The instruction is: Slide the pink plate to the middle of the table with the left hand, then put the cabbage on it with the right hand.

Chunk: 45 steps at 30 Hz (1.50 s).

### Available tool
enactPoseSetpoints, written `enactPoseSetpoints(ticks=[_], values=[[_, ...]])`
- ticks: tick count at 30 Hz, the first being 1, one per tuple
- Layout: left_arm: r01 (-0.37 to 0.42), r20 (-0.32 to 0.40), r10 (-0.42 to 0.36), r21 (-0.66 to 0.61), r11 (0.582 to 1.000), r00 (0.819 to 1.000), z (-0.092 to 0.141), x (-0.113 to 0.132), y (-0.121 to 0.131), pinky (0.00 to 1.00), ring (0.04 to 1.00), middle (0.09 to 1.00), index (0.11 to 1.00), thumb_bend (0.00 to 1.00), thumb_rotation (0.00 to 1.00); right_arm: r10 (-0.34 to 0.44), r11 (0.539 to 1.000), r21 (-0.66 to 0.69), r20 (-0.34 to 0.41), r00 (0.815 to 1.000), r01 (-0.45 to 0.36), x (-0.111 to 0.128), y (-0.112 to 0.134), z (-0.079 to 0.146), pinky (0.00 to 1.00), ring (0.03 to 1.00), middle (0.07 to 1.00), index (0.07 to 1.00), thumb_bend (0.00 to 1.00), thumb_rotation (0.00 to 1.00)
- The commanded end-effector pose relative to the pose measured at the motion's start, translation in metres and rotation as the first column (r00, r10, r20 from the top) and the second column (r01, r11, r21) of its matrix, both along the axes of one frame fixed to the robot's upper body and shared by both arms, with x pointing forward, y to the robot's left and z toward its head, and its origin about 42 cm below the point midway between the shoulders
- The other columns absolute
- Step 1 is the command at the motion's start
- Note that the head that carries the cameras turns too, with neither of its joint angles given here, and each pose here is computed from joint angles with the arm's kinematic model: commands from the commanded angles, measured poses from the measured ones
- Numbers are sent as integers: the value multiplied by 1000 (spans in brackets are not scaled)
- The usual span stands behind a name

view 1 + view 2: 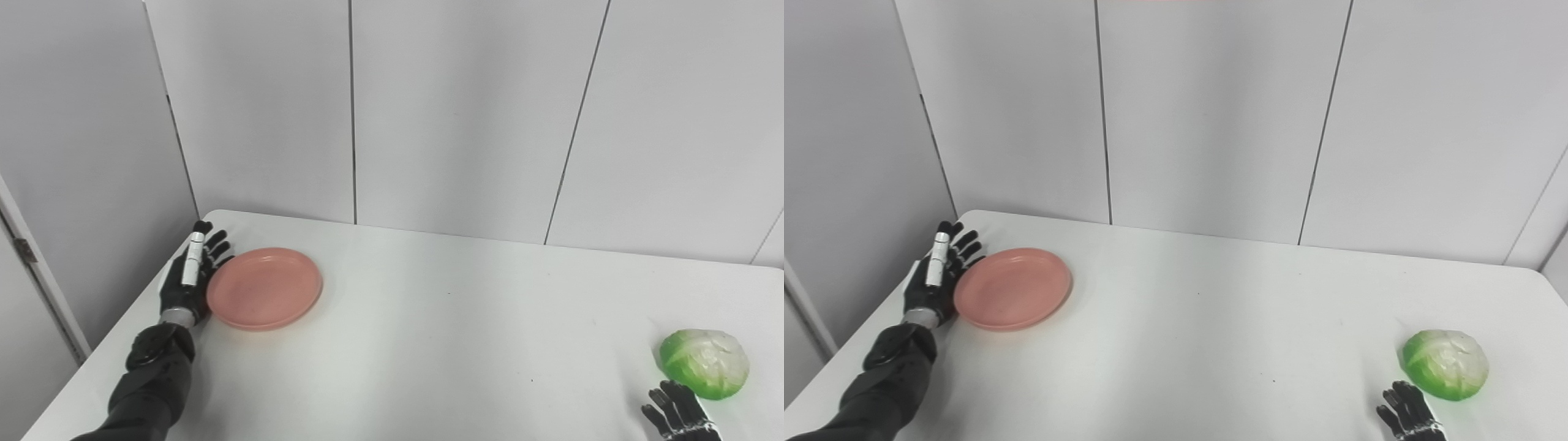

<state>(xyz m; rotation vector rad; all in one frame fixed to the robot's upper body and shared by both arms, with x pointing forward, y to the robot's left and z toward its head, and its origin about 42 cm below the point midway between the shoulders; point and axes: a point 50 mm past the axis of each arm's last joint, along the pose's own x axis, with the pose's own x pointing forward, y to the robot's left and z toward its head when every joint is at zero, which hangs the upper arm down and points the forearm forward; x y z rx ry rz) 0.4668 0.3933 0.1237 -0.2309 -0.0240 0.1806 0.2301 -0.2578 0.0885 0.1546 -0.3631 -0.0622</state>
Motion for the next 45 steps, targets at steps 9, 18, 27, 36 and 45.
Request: enactPoseSetpoints(ticks=[9, 18, 27, 36, 45], values=[[116, -29, -118, -58, 992, 993, -16, -1, -44, 808, 891, 884, 916, 946, 809, 3, 1000, 23, -91, 996, -1, -21, 13, -20, 843, 861, 860, 812, 761, 781], [173, -41, -179, -118, 978, 983, -34, -5, -83, 828, 896, 884, 908, 928, 794, 2, 1000, 24, -94, 996, 0, -20, 16, -21, 823, 843, 847, 808, 747, 765], [231, -58, -239, -117, 966, 969, -55, -11, -128, 828, 899, 892, 912, 894, 806, 5, 1000, 25, -95, 995, -3, -19, 19, -21, 818, 842, 841, 798, 749, 759], [281, -56, -290, -127, 951, 955, -73, -27, -176, 832, 908, 885, 908, 898, 797, 6, 1000, 21, -94, 996, -4, -18, 23, -20, 811, 833, 830, 791, 756, 757], [301, -4, -305, -144, 943, 952, -52, -36, -222, 842, 922, 903, 905, 878, 814, 16, 1000, 24, -89, 996, -14, -17, 26, -19, 811, 829, 824, 783, 763, 743]])
